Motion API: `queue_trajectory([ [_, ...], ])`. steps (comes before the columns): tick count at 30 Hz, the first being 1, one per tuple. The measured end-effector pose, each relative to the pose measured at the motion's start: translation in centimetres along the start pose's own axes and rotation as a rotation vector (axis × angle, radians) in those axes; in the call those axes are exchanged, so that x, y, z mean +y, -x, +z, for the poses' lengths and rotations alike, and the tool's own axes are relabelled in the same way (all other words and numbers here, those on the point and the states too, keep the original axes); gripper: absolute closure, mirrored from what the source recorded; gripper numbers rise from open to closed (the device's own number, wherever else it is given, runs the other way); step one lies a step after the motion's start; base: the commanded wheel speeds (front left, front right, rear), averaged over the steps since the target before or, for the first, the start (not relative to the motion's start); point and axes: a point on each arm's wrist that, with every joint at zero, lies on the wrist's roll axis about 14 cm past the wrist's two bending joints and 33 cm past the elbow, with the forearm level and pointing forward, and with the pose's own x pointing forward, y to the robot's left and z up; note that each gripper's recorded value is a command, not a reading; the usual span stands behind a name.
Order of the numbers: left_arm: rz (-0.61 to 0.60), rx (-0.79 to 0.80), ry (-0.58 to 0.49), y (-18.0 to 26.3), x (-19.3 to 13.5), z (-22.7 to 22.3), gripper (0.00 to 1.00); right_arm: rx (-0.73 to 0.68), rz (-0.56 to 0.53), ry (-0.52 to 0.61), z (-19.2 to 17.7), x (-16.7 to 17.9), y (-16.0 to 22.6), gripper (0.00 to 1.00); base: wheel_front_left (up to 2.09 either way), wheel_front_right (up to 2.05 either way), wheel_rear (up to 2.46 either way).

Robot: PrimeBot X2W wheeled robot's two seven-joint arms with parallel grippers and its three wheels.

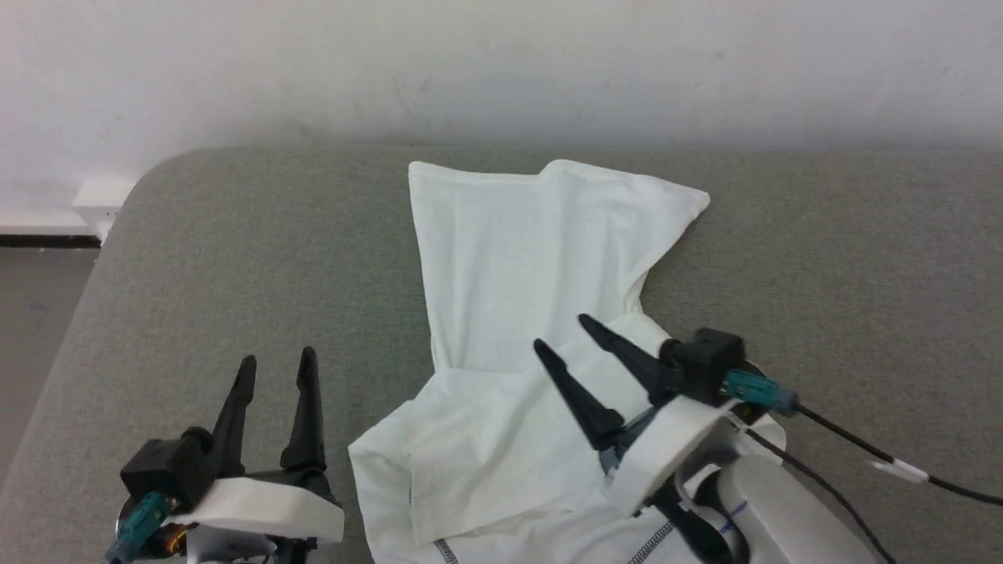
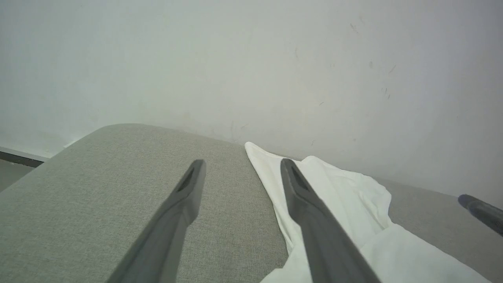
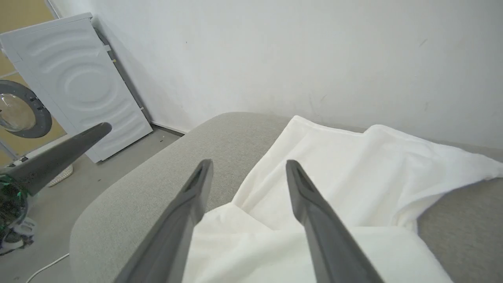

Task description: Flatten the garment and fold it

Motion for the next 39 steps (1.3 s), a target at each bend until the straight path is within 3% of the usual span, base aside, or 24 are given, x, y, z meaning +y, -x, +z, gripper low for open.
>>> queue_trajectory([
  [8, -0.004, 0.007, -0.031, -0.6, 0.0, 0.4, 0.00, -0.117, -0.329, 0.096, 4.0, -7.8, 7.2, 0.00, 0.00, 0.00, 0.00],
  [15, -0.024, 0.015, -0.068, -3.6, -0.1, 1.2, 0.00, -0.141, -0.523, 0.142, 6.3, -11.2, 12.2, 0.00, 0.00, 0.00, 0.00],
  [21, -0.145, 0.006, -0.083, -10.8, -2.5, 2.9, 0.00, -0.157, -0.580, 0.149, 7.2, -12.9, 12.7, 0.00, 0.00, 0.00, 0.00],
  [26, -0.244, 0.091, -0.104, -17.1, -4.8, 1.8, 0.00, -0.155, -0.602, 0.131, 6.4, -14.3, 12.2, 0.00, 0.00, 0.00, 0.00],
  [31, -0.283, 0.298, -0.126, -21.8, -5.9, -2.6, 0.00, -0.152, -0.615, 0.100, 5.3, -15.7, 11.6, 0.00, 0.00, 0.00, 0.00],
  [39, -0.238, 0.711, -0.169, -25.3, -4.2, -10.9, 0.00, -0.108, -0.644, 0.062, 2.7, -17.5, 11.2, 0.00, 0.00, 0.00, 0.00],
])
